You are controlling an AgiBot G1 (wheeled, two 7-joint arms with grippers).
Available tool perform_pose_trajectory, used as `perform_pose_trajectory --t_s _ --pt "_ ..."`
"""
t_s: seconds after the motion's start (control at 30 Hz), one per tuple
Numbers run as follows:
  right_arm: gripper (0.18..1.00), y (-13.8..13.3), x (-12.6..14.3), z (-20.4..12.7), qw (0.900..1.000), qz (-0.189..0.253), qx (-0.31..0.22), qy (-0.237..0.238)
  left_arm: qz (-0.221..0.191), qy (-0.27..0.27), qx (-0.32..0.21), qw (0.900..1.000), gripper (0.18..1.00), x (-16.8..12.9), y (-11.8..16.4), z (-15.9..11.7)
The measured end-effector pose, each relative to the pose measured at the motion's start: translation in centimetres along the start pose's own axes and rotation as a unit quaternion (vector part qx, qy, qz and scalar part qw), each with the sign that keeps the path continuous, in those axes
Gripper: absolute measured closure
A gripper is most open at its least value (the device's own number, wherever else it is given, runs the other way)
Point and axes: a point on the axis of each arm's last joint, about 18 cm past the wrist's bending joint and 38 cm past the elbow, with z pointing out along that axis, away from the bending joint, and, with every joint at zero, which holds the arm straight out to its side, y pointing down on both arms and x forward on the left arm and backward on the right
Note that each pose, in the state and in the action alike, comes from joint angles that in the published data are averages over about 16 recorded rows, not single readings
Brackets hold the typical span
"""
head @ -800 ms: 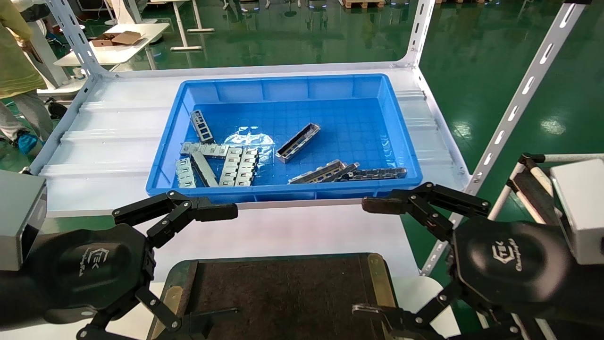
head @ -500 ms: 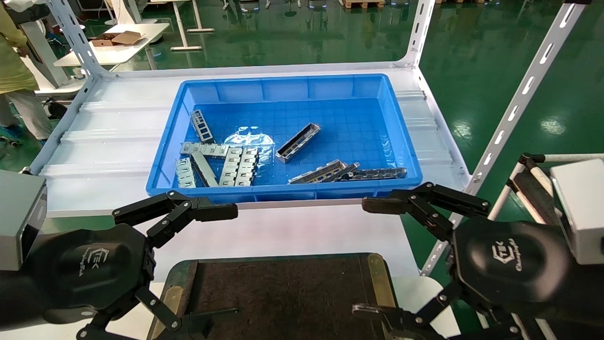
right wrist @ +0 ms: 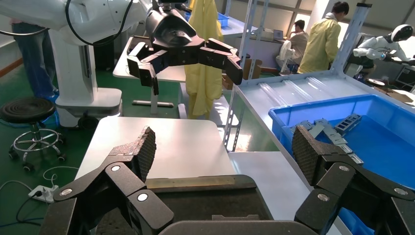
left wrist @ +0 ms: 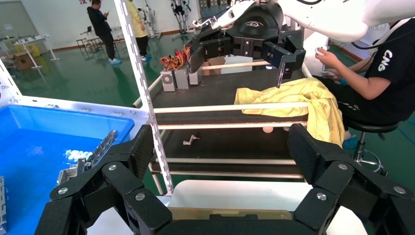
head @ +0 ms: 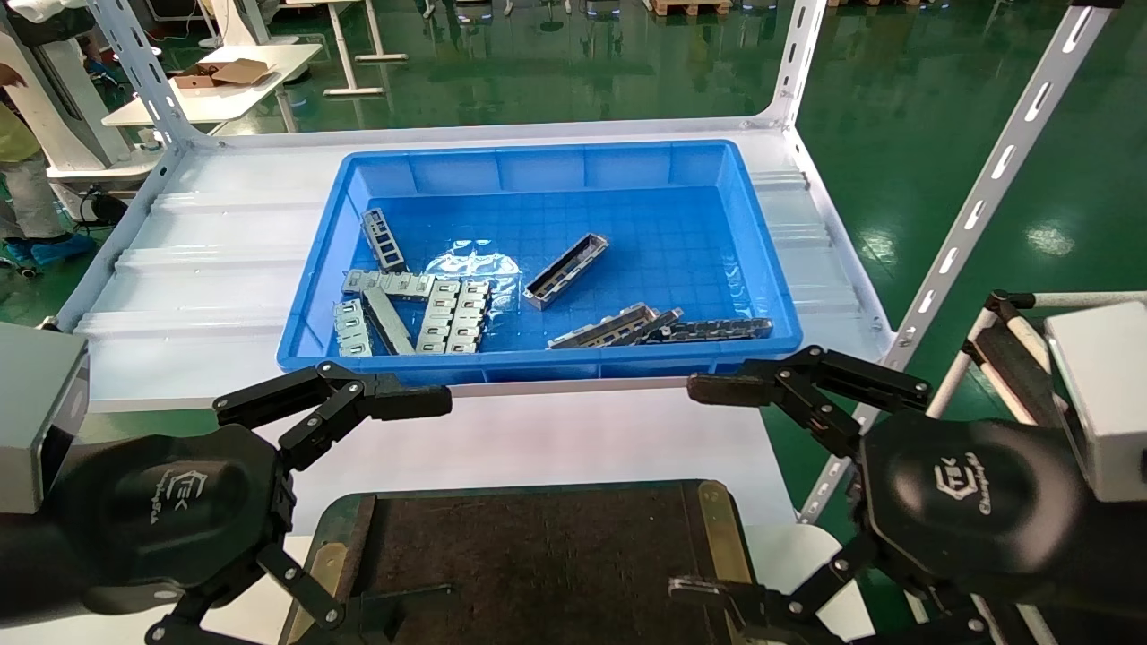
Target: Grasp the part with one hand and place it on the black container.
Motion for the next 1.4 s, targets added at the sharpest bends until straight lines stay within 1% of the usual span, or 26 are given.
perform_pose_trajectory --t_s 0.53,0.8,0.93,1.1,1.4 --pt "0.178 0.0 0.0 0.0 1.000 0.000 0.000 0.000 -0.001 -0.002 0.001 1.0000 0.184 -0.2 0.0 0.1" --pt "0.178 0.0 0.0 0.0 1.000 0.000 0.000 0.000 0.006 -0.020 -0.004 0.9998 0.184 -1.4 0.3 0.8" --pt "0.178 0.0 0.0 0.0 1.000 0.000 0.000 0.000 0.014 -0.041 -0.011 0.9990 0.184 -2.7 0.6 1.6" --pt "0.178 0.0 0.0 0.0 1.000 0.000 0.000 0.000 0.026 -0.074 -0.019 0.9967 0.184 -5.0 1.1 2.9" --pt "0.178 0.0 0.0 0.0 1.000 0.000 0.000 0.000 0.043 -0.140 -0.032 0.9888 0.184 -10.9 1.9 6.6"
